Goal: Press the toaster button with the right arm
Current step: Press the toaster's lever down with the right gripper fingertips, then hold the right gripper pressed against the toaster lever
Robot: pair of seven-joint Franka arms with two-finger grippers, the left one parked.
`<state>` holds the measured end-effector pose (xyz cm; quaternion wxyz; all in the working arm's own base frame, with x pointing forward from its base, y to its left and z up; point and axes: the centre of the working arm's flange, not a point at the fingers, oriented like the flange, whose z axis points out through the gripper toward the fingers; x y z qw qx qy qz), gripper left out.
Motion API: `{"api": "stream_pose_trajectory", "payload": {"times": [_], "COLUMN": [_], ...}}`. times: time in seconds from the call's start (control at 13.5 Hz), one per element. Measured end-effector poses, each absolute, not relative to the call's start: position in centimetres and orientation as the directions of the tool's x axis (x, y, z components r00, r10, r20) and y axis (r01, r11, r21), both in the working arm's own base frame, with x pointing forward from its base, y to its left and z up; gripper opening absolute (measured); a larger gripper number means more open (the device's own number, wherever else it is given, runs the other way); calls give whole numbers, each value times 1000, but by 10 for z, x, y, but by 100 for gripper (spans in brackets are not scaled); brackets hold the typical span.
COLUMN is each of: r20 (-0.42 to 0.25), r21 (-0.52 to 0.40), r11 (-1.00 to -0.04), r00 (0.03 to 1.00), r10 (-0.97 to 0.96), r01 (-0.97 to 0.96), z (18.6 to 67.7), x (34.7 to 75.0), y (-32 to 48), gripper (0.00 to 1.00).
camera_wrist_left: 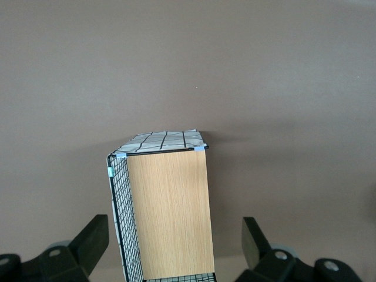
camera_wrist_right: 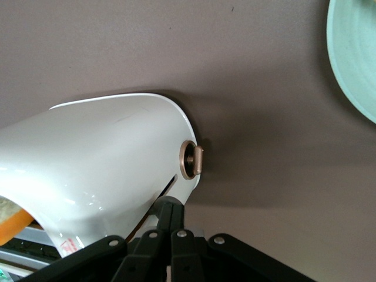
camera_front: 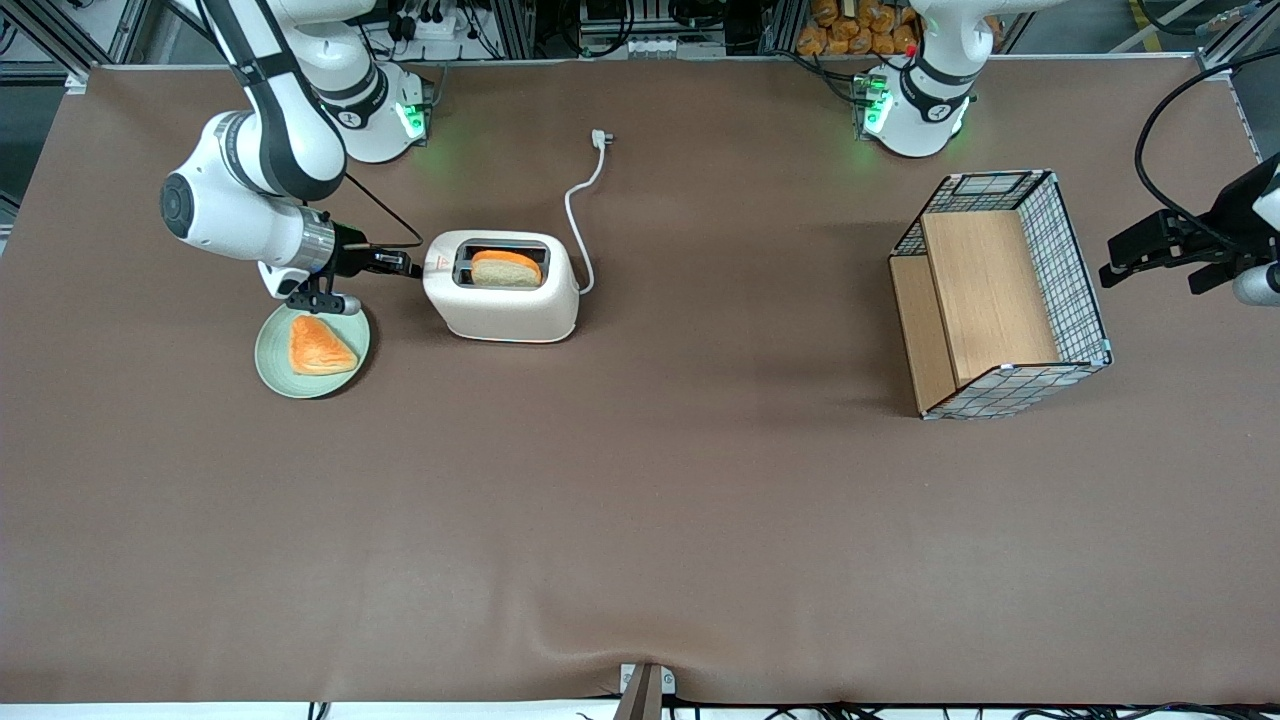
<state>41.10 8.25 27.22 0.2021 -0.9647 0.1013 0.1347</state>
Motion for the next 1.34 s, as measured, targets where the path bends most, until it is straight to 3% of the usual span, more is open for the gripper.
{"api": "stream_pose_trajectory", "payload": {"times": [1.34], "r20": [-289], "r21": [-354], "r11": [-900], "r00": [945], "r10": [-152], "r01": [-253], "z": [244], "x": [410], "y": [88], "gripper": [1]}}
